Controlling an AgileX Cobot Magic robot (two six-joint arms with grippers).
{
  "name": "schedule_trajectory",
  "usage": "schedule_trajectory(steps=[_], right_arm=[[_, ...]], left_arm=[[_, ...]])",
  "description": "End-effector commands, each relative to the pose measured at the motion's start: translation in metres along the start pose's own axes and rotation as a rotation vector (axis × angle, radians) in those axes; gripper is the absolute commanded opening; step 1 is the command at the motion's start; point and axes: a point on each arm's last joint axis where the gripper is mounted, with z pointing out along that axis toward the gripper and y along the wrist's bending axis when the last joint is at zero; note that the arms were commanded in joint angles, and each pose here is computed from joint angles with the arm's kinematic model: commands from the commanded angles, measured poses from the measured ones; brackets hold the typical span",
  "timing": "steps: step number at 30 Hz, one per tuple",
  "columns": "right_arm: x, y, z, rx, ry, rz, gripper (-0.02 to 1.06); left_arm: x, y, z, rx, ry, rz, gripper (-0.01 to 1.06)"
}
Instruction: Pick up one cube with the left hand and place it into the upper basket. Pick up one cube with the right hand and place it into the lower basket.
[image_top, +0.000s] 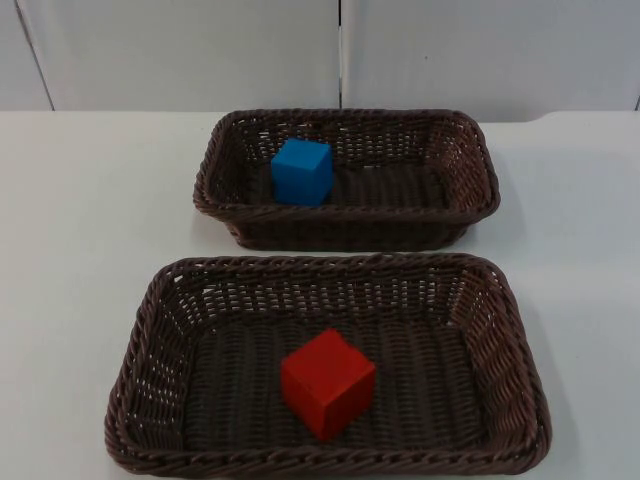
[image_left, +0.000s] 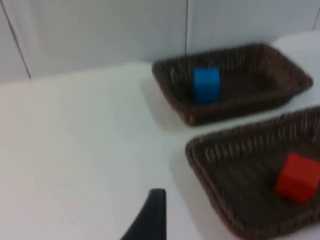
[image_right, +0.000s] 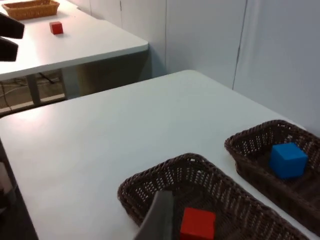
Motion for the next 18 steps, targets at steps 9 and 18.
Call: schedule_trajectory(steps=[9, 18], right_arm=[[0.015, 0.004, -0.029, 0.001, 0.026, 0.024, 0.78], [0.028, 0.001, -0.056, 0.08, -0.001, 0.091, 0.78]], left_arm=[[0.006, 0.001, 0.002, -0.008, 0.04, -0.016, 0.89], [0.006, 0.001, 0.002, -0.008, 0.04, -0.016, 0.89]])
